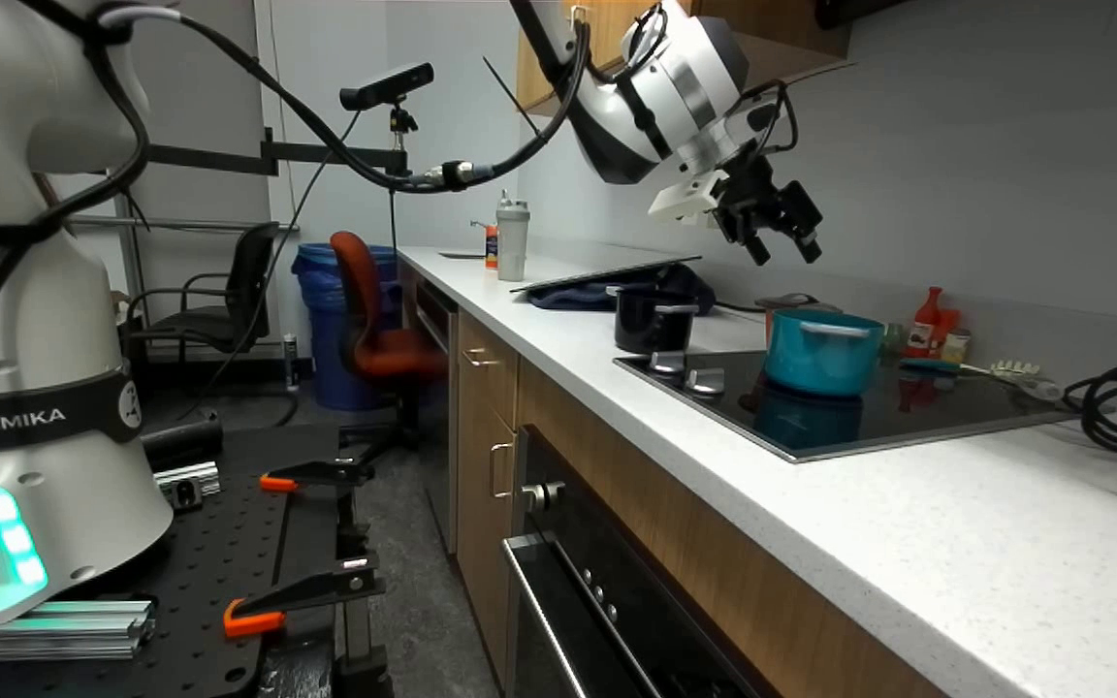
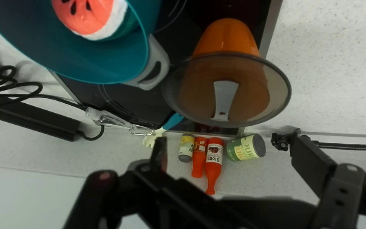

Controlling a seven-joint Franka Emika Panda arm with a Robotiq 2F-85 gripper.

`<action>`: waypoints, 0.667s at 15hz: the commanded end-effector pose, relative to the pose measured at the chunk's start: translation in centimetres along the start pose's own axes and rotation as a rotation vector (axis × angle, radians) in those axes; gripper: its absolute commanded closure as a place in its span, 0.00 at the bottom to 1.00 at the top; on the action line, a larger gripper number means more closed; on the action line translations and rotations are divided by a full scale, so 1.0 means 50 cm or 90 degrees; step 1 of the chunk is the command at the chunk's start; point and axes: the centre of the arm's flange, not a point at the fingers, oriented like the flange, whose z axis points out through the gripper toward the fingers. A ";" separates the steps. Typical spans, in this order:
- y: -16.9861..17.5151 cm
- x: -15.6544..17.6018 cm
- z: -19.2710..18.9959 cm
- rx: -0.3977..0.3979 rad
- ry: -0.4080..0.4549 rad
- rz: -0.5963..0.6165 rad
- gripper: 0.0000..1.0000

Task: Remove the lid from the top of the orange cup and put it on the black pot

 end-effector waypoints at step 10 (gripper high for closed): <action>0.000 -0.002 0.022 -0.004 -0.001 0.000 0.00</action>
